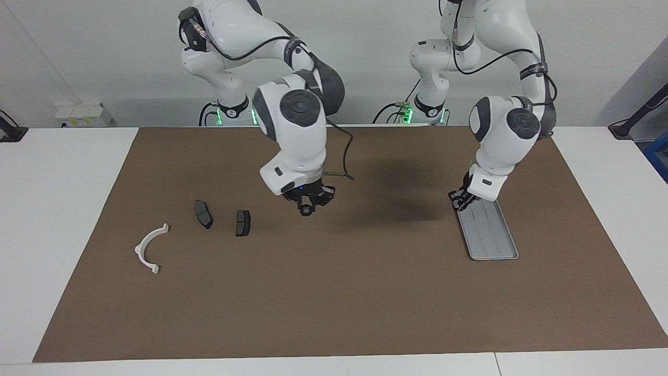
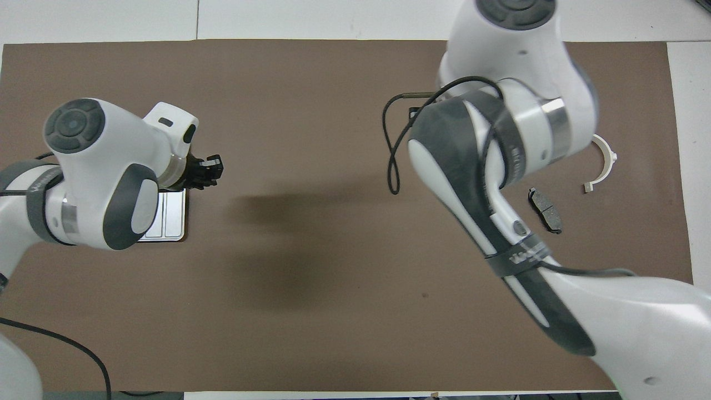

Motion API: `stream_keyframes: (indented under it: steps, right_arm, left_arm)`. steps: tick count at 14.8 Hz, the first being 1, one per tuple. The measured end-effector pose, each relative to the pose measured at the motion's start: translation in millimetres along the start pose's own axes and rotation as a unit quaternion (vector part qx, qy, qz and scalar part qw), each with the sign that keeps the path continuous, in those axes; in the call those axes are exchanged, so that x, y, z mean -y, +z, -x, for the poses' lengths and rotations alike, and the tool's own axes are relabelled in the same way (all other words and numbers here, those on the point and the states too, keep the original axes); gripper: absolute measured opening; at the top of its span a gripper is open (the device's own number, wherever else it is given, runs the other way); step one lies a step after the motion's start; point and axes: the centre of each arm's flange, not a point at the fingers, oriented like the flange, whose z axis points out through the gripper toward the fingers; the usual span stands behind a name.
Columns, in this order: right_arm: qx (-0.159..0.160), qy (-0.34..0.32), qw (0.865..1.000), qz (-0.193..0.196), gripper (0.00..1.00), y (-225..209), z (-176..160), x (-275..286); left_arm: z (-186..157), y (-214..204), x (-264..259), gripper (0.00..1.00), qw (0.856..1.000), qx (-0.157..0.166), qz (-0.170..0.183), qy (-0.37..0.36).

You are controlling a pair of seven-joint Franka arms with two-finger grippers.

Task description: Place bearing gear from tray to pile

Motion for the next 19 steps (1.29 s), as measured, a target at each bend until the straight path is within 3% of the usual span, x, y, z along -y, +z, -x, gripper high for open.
stream_keyframes:
  steps: [4, 7, 12, 19]
  right_arm:
    - [-0.001, -0.064, 0.998, -0.007, 0.34, 32, -44, -142]
    - [-0.014, -0.061, 0.998, -0.002, 0.34, 93, -58, -180]
    - [-0.036, -0.079, 0.996, 0.007, 0.34, 182, -68, -206]
    - [-0.051, -0.083, 0.995, 0.006, 0.34, 208, -71, -206]
  left_arm:
    - [42, 21, -123, 0.23, 0.999, 0.003, 0.008, -0.034]
    - [63, 58, -180, 0.23, 0.999, 0.006, 0.014, -0.037]
    - [71, 89, -189, 0.23, 0.999, 0.013, 0.007, -0.033]
    - [82, 100, -193, 0.23, 0.999, 0.008, 0.013, -0.045]
